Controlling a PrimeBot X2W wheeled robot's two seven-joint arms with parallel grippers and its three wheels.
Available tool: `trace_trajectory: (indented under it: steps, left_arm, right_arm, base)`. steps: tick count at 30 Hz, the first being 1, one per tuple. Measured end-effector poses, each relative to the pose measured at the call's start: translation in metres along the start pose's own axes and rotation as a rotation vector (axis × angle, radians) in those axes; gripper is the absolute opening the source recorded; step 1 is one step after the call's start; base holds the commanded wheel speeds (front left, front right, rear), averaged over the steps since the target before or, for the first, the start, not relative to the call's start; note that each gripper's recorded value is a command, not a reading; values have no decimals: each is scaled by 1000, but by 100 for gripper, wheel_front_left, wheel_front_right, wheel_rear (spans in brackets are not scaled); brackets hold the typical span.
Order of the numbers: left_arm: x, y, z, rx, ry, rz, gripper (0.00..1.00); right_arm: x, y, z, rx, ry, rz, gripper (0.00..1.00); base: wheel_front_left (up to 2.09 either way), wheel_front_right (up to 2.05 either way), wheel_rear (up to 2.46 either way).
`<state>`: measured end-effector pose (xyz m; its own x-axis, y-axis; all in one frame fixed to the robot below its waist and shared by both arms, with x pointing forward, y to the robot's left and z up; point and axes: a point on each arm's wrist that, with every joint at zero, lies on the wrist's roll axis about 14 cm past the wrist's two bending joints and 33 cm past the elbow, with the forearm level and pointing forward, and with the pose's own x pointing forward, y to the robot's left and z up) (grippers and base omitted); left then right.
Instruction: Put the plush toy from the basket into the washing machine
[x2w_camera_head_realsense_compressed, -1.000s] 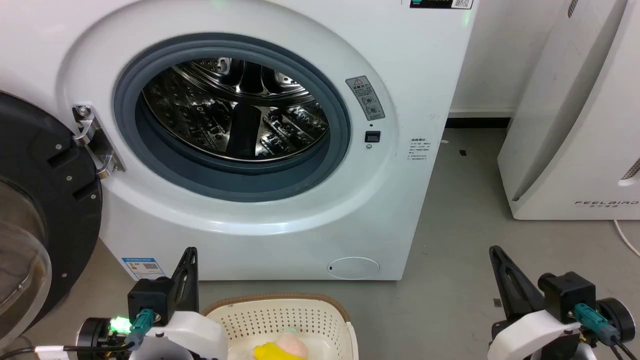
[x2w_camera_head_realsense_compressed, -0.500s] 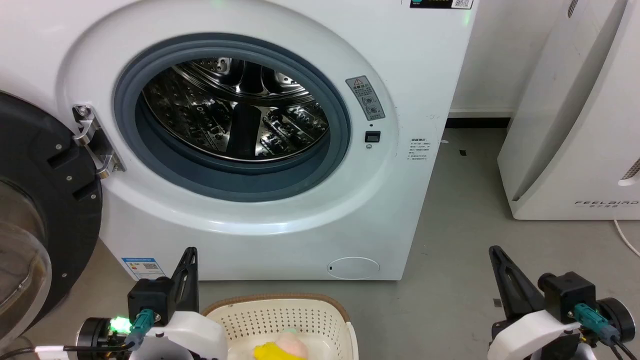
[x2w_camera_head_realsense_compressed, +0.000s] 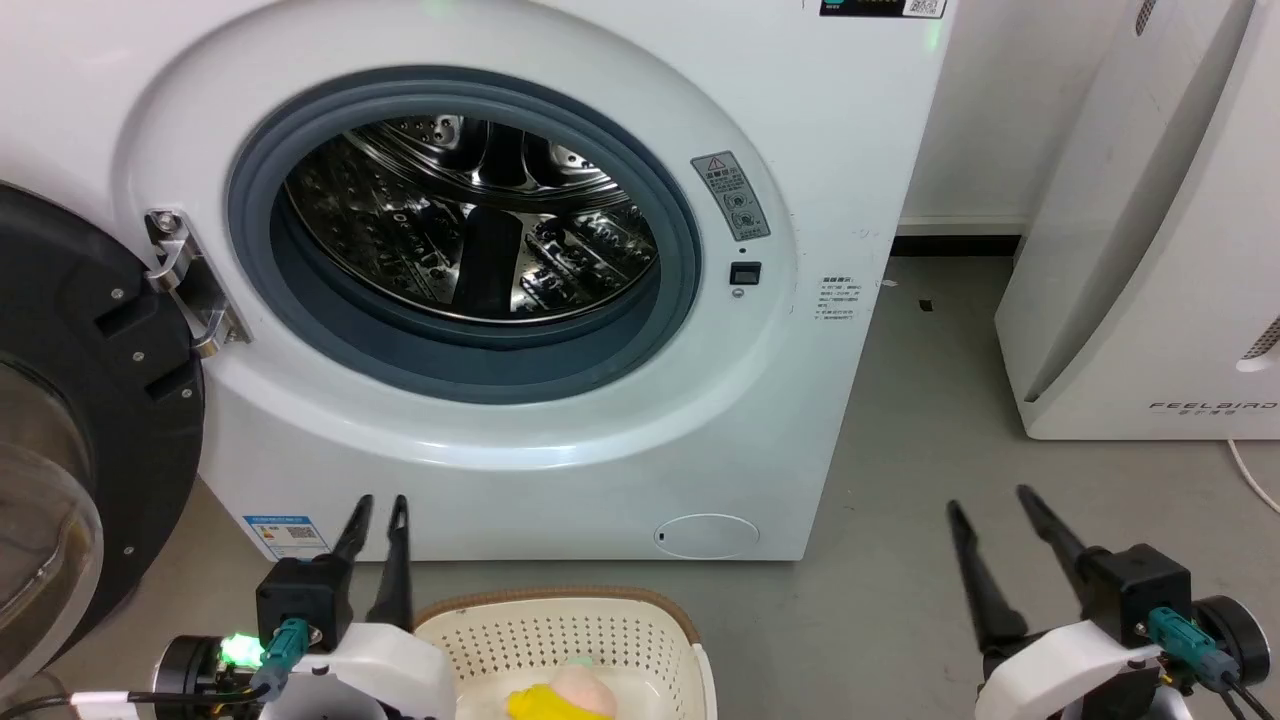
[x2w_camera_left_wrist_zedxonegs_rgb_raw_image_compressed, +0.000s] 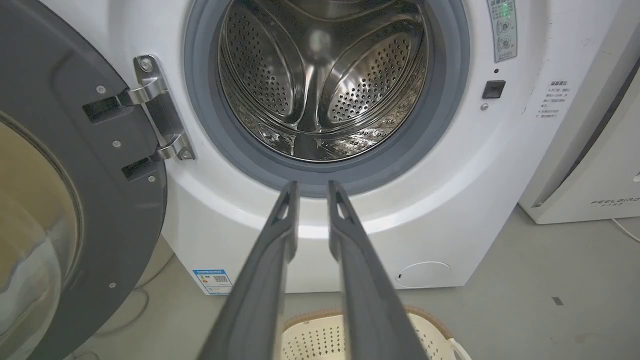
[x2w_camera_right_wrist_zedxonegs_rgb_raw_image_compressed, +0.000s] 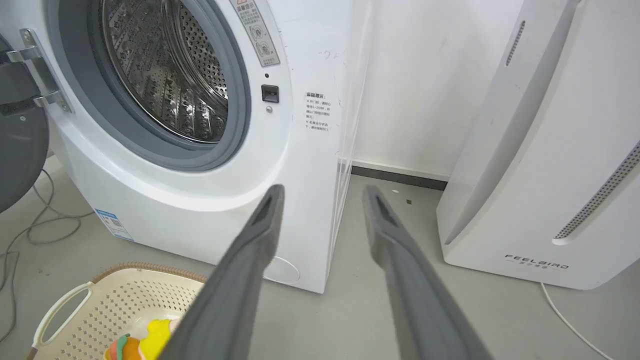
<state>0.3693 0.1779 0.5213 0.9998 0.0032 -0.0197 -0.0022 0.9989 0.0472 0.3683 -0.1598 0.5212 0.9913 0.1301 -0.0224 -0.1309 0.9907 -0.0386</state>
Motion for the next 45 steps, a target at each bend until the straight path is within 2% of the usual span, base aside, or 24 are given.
trace_trajectory:
  steps: [21, 35, 45]
  left_arm:
    - [8, -11, -22, -16, 48, -25, 100]
    - [30, -42, -87, -12, 244, -134, 100]
    - [43, -52, -134, 14, 390, -189, 100]
  right_arm:
    - [2, -7, 1, 53, -27, -20, 100]
    - [11, -20, -7, 98, -29, -58, 100]
    - [25, -30, -16, 131, -22, -83, 100]
  base:
    - [0, 0, 0]
    - [0, 0, 0]
    - [0, 0, 0]
